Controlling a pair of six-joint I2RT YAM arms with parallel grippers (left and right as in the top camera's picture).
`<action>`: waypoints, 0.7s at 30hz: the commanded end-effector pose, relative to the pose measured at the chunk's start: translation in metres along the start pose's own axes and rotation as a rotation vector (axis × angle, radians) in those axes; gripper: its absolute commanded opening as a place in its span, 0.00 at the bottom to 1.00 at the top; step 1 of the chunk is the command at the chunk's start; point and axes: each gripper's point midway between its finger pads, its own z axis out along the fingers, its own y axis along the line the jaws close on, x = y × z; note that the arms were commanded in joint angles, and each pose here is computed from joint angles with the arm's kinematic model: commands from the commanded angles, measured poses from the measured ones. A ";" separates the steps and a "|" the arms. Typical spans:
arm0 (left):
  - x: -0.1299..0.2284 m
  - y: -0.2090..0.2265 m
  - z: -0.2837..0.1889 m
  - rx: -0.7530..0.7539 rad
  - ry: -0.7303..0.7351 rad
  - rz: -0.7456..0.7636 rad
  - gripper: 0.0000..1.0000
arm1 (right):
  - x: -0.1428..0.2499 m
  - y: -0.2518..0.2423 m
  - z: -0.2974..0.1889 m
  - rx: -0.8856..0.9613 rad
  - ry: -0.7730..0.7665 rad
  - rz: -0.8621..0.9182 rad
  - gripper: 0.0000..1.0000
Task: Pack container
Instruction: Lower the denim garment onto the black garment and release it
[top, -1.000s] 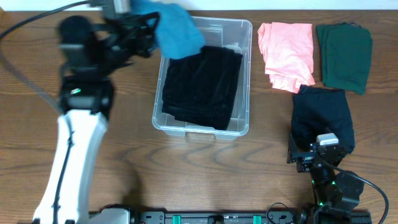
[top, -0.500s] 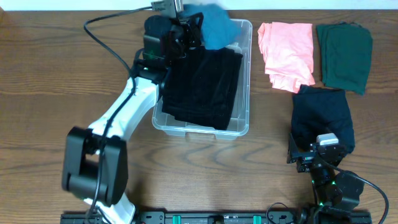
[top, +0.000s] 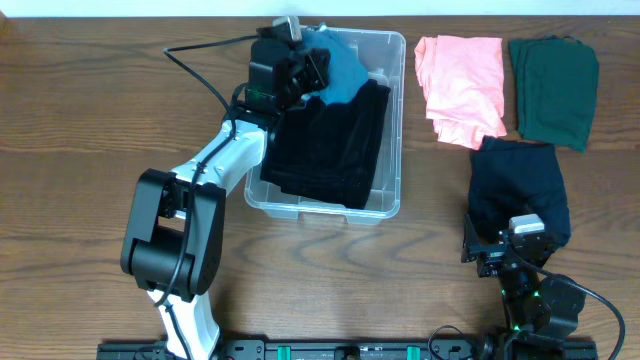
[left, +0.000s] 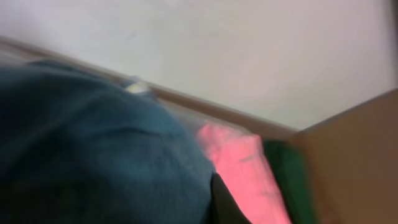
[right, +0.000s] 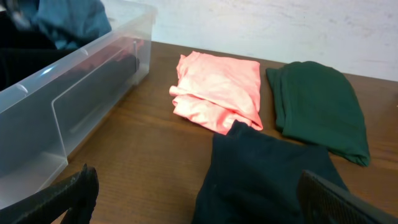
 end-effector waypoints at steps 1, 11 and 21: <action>-0.019 -0.040 -0.002 0.155 -0.049 -0.070 0.06 | 0.000 0.000 0.000 -0.001 -0.002 0.011 0.99; -0.008 -0.069 -0.001 0.239 -0.029 -0.060 0.07 | 0.000 0.000 0.000 -0.001 -0.002 0.011 0.99; 0.053 0.003 0.006 -0.044 0.174 0.014 0.17 | 0.000 0.000 0.000 -0.001 -0.002 0.011 0.99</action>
